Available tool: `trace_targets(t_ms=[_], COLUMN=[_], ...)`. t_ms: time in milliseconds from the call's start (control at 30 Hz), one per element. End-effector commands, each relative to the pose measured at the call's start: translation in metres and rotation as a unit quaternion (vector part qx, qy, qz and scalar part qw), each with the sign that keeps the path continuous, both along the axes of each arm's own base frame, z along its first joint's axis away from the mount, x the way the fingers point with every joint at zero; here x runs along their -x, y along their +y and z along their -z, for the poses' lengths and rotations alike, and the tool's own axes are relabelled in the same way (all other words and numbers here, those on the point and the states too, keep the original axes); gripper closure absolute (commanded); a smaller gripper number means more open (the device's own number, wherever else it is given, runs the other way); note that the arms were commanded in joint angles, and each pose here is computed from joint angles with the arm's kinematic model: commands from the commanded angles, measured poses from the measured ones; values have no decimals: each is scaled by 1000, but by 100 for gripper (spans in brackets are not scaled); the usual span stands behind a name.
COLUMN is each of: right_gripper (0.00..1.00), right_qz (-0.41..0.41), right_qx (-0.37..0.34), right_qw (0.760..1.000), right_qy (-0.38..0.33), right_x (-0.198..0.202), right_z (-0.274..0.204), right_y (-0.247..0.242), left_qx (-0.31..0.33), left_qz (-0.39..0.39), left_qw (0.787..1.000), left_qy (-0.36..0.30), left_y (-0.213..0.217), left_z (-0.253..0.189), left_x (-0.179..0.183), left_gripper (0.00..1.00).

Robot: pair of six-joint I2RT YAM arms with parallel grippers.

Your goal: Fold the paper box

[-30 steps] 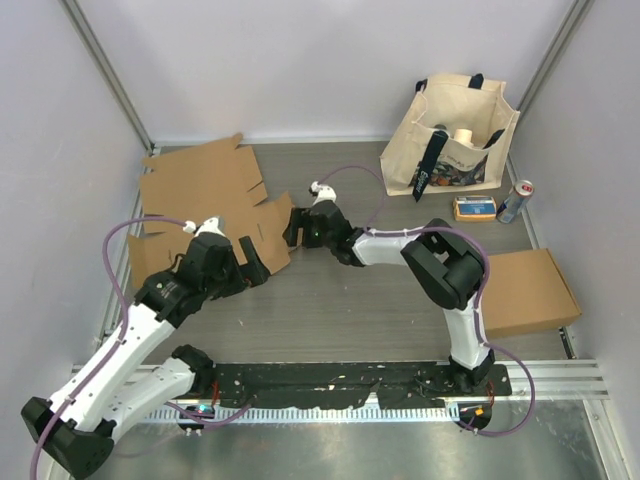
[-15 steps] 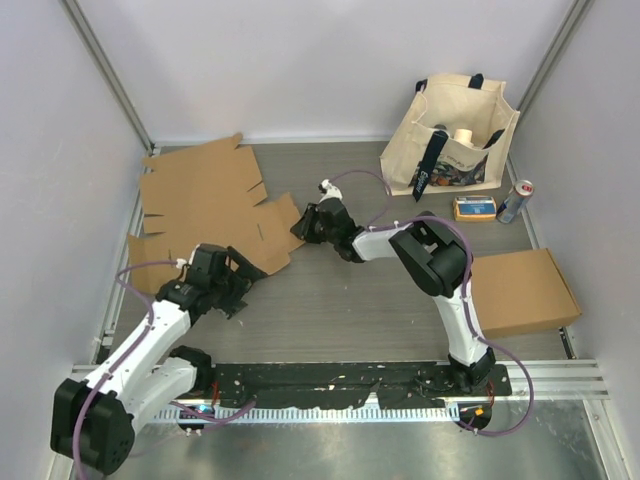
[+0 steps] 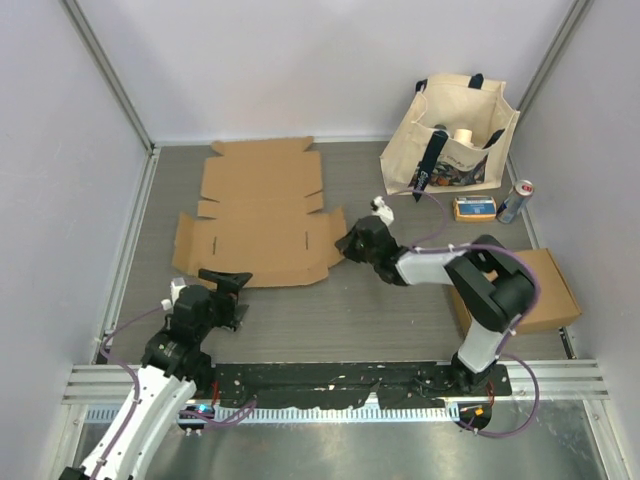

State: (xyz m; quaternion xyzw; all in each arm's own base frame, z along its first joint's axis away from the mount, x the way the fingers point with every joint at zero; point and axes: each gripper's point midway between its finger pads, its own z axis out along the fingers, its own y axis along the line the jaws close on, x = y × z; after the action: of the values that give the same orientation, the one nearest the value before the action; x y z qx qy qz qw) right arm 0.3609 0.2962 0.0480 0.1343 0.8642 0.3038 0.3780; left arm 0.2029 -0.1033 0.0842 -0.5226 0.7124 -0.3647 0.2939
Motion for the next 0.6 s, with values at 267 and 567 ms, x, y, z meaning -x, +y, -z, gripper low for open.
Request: trace_targets(t_ms=[267,567], right_gripper=[99,99], right_qz=[151,170], right_qx=[-44,-54], right_qw=[987,984], right_qy=[-31,-24], right_x=[44,61], right_z=[-22,-23], right_y=[-79,-90], left_qx=[35,60], left_qz=[19,49], left_qw=[998,996], left_qy=[49,38], left_y=[-14,-43], left_z=[-4,1], left_x=[6,-40], left_gripper=[0,17])
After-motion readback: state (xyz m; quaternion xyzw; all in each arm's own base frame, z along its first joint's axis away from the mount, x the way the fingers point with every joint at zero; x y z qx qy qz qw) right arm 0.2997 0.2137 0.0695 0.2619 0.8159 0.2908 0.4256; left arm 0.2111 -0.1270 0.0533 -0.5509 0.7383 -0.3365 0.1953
